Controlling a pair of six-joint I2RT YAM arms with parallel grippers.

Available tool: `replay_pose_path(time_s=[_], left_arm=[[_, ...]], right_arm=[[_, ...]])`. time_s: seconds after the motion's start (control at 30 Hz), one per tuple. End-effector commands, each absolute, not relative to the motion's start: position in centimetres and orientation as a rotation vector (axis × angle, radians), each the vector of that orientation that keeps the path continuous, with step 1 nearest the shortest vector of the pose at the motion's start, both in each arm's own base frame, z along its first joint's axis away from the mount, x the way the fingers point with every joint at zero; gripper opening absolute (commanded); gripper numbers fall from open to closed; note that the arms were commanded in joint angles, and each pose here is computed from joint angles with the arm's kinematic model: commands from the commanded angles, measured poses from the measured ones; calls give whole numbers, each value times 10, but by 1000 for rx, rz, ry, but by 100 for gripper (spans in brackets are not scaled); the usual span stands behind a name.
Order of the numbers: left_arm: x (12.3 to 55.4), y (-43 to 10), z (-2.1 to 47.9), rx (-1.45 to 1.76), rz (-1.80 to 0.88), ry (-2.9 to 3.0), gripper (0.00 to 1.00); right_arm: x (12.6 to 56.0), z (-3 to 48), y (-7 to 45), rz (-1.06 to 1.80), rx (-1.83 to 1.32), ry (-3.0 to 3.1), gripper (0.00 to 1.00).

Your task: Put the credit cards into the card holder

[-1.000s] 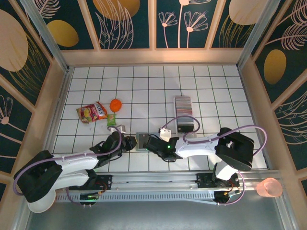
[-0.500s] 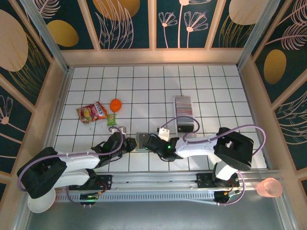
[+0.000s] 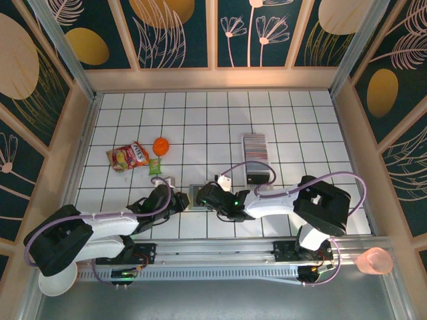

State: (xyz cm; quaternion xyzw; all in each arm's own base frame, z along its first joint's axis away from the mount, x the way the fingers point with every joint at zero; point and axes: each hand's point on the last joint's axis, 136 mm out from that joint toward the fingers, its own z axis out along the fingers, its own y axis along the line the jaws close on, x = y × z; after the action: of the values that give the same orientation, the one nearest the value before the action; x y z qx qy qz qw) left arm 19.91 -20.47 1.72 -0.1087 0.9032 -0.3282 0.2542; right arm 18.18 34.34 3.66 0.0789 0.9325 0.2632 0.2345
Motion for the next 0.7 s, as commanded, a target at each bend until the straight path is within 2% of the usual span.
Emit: replay_pose_path(time_s=[0.0, 0.67], left_arm=[[197, -201, 14, -294, -879, 2452, 12], [194, -191, 13, -328, -861, 2436, 8]], right_arm=[[182, 34, 352, 754, 193, 2567, 59], [175, 82, 401, 1243, 133, 2420, 56]])
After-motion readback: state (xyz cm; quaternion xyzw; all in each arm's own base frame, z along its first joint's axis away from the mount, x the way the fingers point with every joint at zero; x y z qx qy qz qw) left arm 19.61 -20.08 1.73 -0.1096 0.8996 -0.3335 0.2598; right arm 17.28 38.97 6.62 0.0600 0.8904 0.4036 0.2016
